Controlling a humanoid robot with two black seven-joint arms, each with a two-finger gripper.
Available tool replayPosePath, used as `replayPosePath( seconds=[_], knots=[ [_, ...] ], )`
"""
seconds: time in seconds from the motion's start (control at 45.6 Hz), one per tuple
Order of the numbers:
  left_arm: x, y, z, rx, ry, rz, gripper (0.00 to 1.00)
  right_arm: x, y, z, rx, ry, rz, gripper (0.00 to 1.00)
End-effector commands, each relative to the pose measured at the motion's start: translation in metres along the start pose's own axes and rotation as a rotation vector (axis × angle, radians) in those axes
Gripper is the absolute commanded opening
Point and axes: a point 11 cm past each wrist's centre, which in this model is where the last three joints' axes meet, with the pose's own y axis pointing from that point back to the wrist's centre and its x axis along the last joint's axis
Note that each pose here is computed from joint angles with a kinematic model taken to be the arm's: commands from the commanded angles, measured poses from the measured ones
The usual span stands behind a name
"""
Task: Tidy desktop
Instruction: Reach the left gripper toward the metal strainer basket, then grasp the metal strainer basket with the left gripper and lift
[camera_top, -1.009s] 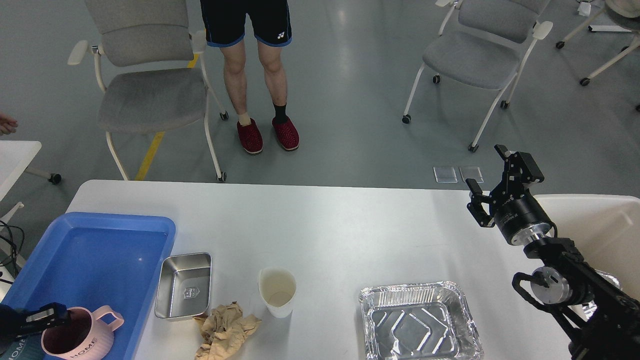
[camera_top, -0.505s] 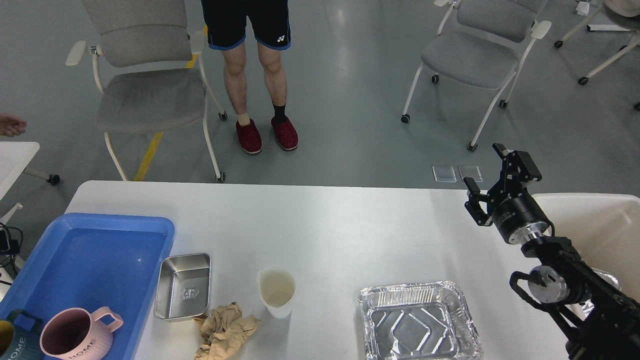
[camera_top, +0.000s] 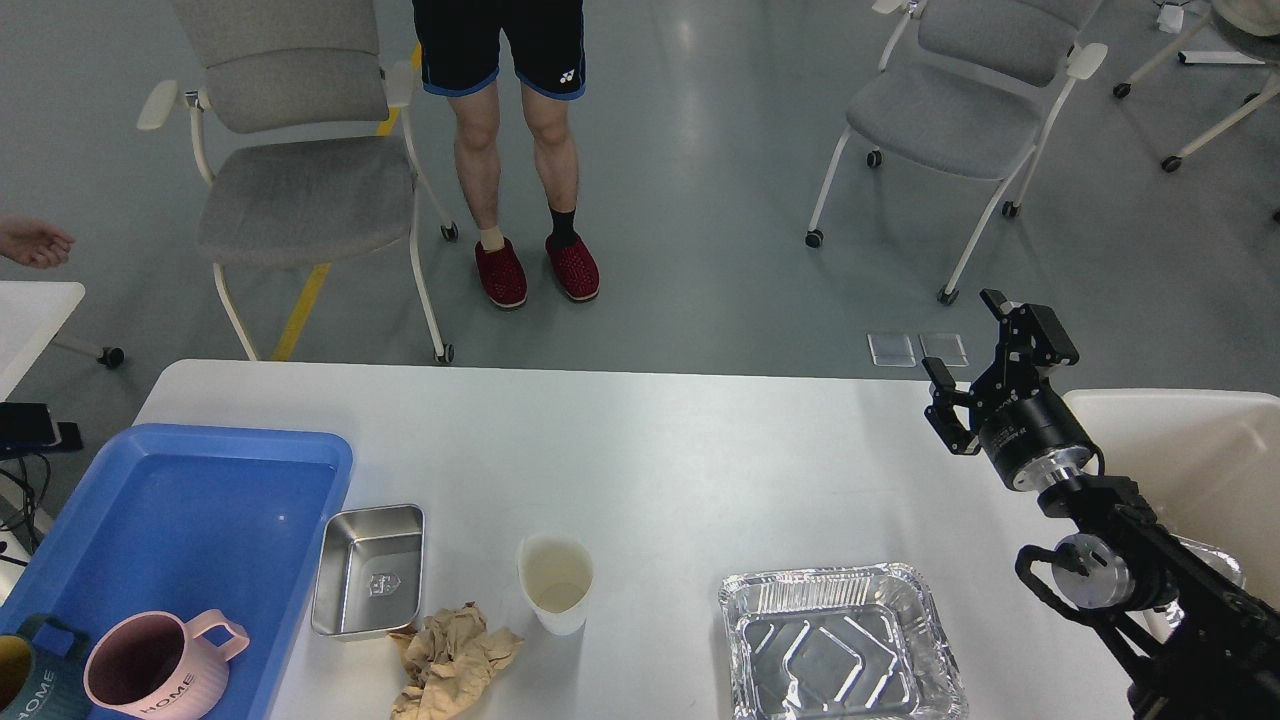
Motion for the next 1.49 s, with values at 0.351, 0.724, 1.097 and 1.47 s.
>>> replayPosePath(
  seconds=[0.351, 0.724, 1.097, 1.47],
  knots=[
    [-0.097, -0.180, 0.051, -0.049, -0.055, -0.165, 0.78, 0.001, 0.003, 0.002, -0.005, -0.003, 0.003, 1.00],
    [-0.120, -0.207, 0.045, -0.006, -0.017, -0.166, 0.74, 0.002, 0.003, 0.003, -0.006, -0.004, 0.005, 1.00],
    [-0.129, -0.213, 0.054, -0.025, -0.013, -0.183, 0.55, 0.003, 0.003, 0.002, -0.007, 0.001, 0.006, 1.00],
    [-0.139, -0.221, 0.041, 0.068, -0.008, -0.214, 0.11, 0.005, 0.005, 0.003, -0.010, 0.002, 0.011, 1.00]
  ],
)
